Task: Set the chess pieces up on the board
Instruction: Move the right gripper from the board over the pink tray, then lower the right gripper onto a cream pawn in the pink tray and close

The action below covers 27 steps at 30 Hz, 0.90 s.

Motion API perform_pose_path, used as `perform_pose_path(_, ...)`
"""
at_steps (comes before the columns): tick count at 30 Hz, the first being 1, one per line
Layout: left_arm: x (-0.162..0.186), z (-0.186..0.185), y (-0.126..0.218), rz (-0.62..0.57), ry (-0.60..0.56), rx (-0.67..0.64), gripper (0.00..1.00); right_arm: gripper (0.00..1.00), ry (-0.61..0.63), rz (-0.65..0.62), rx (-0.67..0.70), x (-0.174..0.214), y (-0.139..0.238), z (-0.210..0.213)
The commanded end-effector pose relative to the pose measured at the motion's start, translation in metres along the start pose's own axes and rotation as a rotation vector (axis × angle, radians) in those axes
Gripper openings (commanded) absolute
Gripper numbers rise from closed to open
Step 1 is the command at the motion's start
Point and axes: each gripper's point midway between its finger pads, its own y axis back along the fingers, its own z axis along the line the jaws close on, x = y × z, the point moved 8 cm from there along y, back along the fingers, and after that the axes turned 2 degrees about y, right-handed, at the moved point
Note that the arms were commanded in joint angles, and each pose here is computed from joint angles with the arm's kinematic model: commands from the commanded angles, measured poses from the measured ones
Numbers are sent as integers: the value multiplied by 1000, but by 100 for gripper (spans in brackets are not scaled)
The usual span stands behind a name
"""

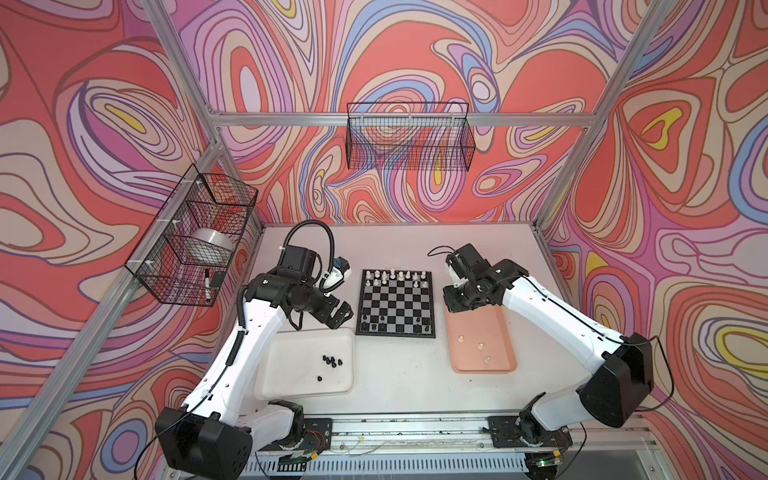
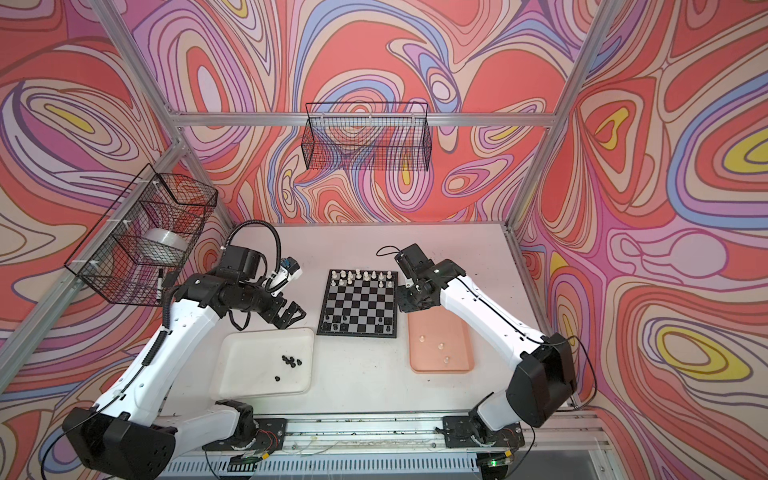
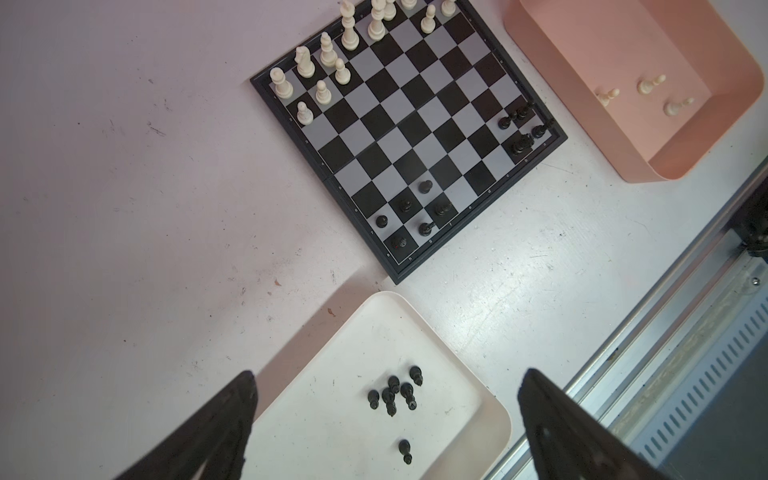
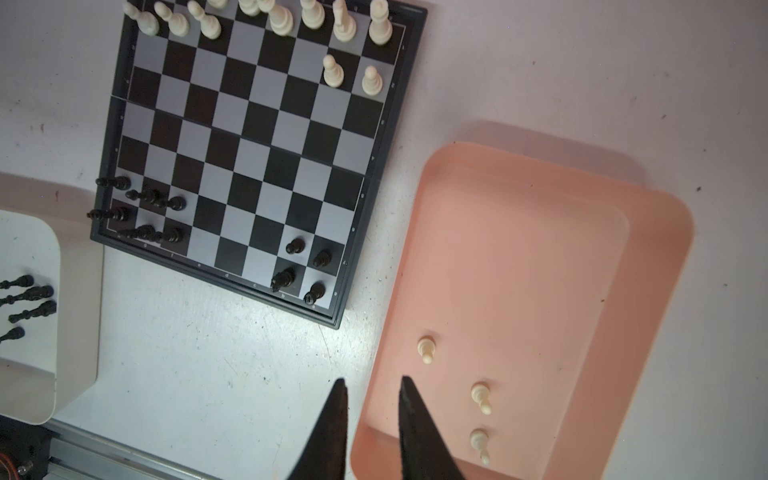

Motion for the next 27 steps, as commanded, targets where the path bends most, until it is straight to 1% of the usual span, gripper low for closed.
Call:
perform_pose_path(1, 0, -5, 2, 16, -12, 32, 99, 22, -31, 50, -20, 15, -3, 0)
perform_pose_path(9, 1, -6, -1, 23, -9, 45, 99, 27, -64, 132, -3, 41, -5, -8)
perform_pose_path(13, 3, -6, -3, 25, -10, 45, 99, 27, -85, 176, 13, 55, -10, -12)
perform_pose_path(21, 4, -6, -4, 28, -6, 47, 99, 30, -156, 172, 27, 67, -21, -18)
perform_pose_path(27, 2, -7, -2, 23, -9, 49, 99, 28, -189, 177, 46, 71, -41, -20)
